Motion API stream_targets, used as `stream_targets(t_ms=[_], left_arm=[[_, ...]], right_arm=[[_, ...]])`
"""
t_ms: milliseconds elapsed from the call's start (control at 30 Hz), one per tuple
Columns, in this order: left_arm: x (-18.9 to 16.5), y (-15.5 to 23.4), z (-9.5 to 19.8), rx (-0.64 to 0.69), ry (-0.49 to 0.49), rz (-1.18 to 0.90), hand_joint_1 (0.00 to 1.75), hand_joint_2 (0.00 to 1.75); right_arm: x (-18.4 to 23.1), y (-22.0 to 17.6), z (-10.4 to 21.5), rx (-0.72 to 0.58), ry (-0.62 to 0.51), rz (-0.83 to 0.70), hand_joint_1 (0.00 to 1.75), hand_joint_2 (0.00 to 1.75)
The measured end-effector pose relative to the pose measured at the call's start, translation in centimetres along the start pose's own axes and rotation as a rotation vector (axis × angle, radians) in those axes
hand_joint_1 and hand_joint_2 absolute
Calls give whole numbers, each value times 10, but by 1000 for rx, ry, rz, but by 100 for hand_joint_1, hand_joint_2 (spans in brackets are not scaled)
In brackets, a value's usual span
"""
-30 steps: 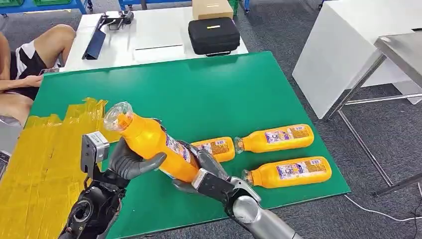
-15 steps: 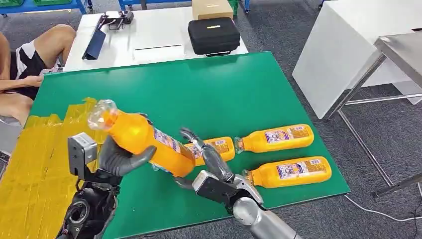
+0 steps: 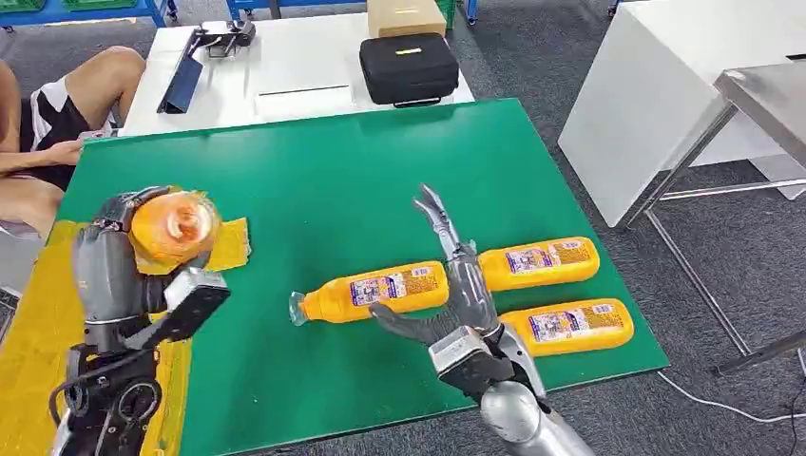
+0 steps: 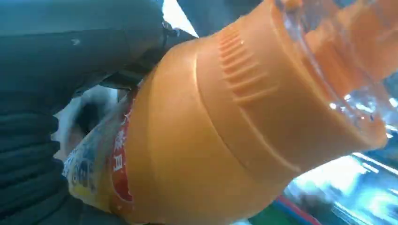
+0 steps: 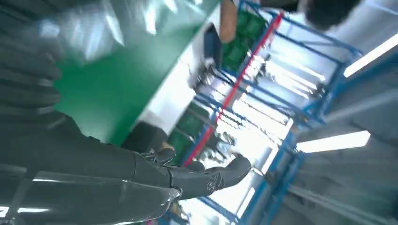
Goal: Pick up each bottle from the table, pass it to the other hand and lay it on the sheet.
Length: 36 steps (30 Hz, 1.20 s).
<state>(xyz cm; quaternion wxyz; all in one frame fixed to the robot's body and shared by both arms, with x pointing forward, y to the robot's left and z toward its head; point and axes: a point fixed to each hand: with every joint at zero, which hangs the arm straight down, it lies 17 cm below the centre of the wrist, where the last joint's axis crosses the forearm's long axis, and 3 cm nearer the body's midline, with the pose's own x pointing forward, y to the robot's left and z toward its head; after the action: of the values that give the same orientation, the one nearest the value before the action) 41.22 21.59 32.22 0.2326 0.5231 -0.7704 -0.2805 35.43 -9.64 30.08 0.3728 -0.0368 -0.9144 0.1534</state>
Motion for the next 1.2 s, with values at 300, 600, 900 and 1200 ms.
stream_targets(t_ms=[300, 600, 900, 1200], left_arm=[[-46, -22, -5, -110, -13, -362, 175, 175], [-46, -81, 16, -308, -109, -437, 175, 175], [-57, -119, 41, -491, -114, -469, 175, 175], [-90, -176, 96, -826, -47, -462, 175, 175]], right_arm=[[9, -19, -2, -50, -29, 24, 0, 175], [8, -22, 0, -53, -32, 29, 0, 175], [8, -22, 1, -51, -33, 38, 0, 175], [2, -17, 1, -21, 0, 23, 0, 175]])
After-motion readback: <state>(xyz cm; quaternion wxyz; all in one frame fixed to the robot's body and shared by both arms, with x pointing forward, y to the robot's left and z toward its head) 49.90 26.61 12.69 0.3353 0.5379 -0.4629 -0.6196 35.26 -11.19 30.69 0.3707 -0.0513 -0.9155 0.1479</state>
